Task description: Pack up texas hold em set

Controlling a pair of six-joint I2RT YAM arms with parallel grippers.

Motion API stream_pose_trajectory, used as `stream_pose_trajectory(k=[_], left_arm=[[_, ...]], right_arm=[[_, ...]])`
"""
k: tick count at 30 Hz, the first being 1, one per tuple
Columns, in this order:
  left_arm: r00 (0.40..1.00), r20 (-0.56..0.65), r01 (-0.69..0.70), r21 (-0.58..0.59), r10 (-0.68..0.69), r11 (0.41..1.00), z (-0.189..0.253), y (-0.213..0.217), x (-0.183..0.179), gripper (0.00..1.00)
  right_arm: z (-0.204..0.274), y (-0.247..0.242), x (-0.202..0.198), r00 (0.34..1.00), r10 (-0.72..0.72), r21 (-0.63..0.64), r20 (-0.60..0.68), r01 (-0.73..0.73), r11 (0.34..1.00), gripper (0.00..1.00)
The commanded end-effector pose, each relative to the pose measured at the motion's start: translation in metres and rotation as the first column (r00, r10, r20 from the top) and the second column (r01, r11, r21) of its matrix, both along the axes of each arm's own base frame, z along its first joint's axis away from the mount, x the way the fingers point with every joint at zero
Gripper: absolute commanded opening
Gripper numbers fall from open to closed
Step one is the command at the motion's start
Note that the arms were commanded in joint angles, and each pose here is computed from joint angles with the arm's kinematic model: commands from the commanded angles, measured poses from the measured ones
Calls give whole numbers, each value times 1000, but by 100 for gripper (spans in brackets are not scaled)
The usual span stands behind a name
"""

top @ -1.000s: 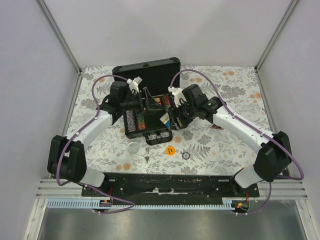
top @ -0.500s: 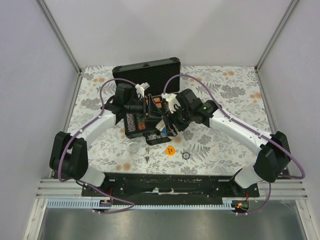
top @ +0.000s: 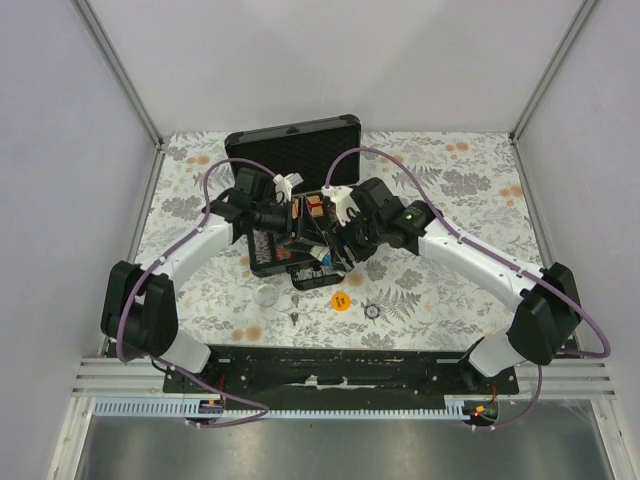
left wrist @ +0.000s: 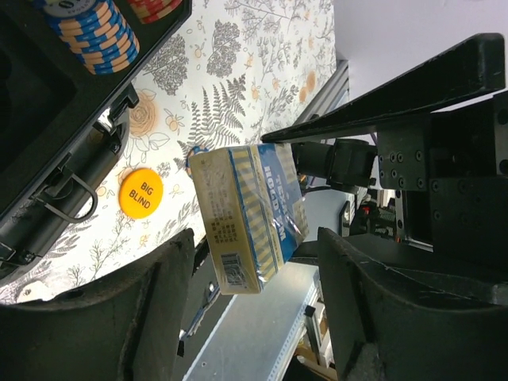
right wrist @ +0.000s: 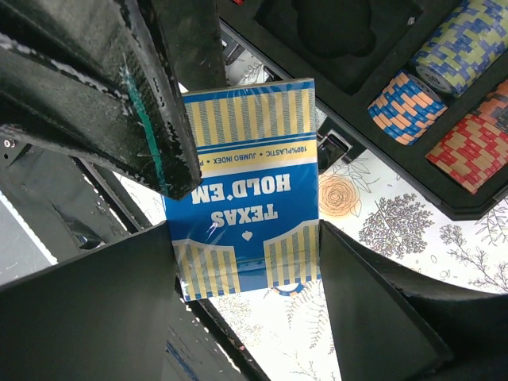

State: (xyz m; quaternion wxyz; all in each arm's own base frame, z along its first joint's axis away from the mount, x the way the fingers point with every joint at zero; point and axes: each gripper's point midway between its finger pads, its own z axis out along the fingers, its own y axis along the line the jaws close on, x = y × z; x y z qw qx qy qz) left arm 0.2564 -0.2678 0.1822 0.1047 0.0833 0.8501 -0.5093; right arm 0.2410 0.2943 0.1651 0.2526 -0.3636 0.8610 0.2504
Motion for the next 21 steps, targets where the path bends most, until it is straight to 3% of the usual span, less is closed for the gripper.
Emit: stream_pose_trajectory(k=[1, 21], left_arm=[[997, 76, 2, 19, -3, 1000, 14, 1, 3, 70], [996, -86, -11, -107, 2, 994, 37, -13, -5, 53]], right_arm=[[28, 6, 8, 995, 8, 67, 101, -15, 998, 64], [38, 9, -10, 971, 110, 94, 212, -132, 987, 64]])
